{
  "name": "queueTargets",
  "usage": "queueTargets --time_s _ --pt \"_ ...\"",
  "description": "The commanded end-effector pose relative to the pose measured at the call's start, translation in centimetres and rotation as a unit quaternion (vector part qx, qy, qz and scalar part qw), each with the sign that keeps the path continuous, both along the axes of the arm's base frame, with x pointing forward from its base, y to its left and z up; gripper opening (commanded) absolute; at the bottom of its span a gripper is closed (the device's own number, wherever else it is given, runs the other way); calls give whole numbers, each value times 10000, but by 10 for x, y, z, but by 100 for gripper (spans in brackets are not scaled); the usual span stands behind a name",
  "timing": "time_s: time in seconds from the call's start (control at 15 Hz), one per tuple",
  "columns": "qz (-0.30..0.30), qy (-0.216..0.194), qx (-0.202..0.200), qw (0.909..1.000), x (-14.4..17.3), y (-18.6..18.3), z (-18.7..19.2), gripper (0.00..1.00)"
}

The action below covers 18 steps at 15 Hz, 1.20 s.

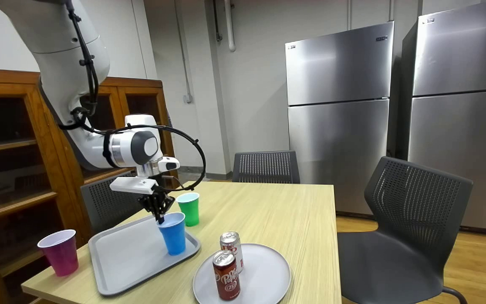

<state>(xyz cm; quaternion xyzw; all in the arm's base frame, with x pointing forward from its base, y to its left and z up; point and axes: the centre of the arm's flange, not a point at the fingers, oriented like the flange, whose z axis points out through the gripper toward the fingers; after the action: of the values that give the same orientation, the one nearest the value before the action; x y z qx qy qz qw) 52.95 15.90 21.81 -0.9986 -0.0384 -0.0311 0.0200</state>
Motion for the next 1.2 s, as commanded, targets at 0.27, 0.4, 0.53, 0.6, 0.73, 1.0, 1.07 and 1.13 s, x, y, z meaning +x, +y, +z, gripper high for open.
queueTargets --time_s 0.27,0.4,0.53,0.6,0.73,1.0,1.07,1.13 --pt "188 -127 -40 9997 3 7 24 1" --pt "173 -144 -74 9997 8 5 27 1" --pt "166 -171 -116 9996 13 2 31 1" --pt "167 -199 -152 9995 16 1 33 1" --pt "174 -210 -171 9995 23 -4 36 1" --pt "64 -217 -250 9994 38 -16 44 1" --pt "33 -218 -285 9994 42 -19 46 1" --pt "17 -215 -311 9993 45 -22 49 1"
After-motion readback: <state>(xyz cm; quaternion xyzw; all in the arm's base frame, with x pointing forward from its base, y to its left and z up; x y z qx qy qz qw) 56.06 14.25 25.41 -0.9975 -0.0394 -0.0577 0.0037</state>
